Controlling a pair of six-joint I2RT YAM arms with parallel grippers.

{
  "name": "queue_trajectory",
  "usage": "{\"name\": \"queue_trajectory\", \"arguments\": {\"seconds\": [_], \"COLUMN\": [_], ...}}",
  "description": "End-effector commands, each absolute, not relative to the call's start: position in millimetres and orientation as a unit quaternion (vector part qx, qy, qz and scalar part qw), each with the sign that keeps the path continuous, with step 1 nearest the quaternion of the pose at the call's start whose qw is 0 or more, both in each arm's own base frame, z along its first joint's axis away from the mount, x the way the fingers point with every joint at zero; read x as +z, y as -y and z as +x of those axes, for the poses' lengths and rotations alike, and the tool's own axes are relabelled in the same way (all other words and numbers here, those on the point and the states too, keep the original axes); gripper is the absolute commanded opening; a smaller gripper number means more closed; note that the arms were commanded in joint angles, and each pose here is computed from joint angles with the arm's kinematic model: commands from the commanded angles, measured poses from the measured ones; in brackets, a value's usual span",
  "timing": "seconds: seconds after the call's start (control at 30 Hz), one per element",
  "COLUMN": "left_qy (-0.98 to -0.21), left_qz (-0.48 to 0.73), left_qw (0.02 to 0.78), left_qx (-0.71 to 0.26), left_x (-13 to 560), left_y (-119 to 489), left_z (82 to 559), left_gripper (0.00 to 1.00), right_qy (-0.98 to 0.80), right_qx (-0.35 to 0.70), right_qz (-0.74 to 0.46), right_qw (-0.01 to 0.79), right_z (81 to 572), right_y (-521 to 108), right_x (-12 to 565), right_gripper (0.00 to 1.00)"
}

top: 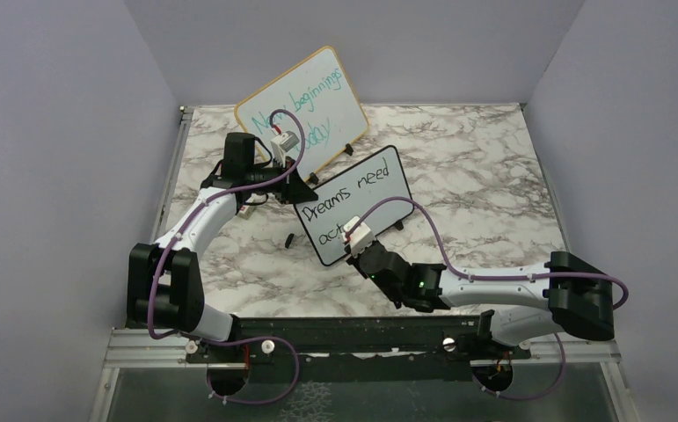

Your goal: Write a sentence on the whiteboard

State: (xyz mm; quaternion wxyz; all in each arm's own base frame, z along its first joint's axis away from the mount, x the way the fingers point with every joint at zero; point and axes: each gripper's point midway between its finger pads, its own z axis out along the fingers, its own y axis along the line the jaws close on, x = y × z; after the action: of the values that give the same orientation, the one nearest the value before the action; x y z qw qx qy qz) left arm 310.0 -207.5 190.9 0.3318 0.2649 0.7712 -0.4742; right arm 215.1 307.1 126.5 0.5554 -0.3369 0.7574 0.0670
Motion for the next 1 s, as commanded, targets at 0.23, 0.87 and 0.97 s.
{"name": "queue_trajectory", "arguments": {"seconds": [0.23,0.87,0.97], "left_qy": [-0.783,-0.783,-0.783], "left_qz": [0.259,0.259,0.259], "left_qw": [0.307,0.306,0.306], "left_qx": [-0.476,-0.475,-0.475], "left_x": [181,180,180], "left_y": [207,207,207], "left_z": [303,304,303], "left_gripper": [0.0,0.0,0.0], "right_qy": [-0.753,-0.73,-0.729], "right_qx": [0.04,0.082,0.084], "right_qz": [-0.313,-0.307,-0.309], "right_qw": [0.577,0.605,0.604], "right_z": [229,230,231], "right_y": [-293,-303,-307], "right_x": [135,165,164], "right_gripper": [0.0,0.0,0.0]}}
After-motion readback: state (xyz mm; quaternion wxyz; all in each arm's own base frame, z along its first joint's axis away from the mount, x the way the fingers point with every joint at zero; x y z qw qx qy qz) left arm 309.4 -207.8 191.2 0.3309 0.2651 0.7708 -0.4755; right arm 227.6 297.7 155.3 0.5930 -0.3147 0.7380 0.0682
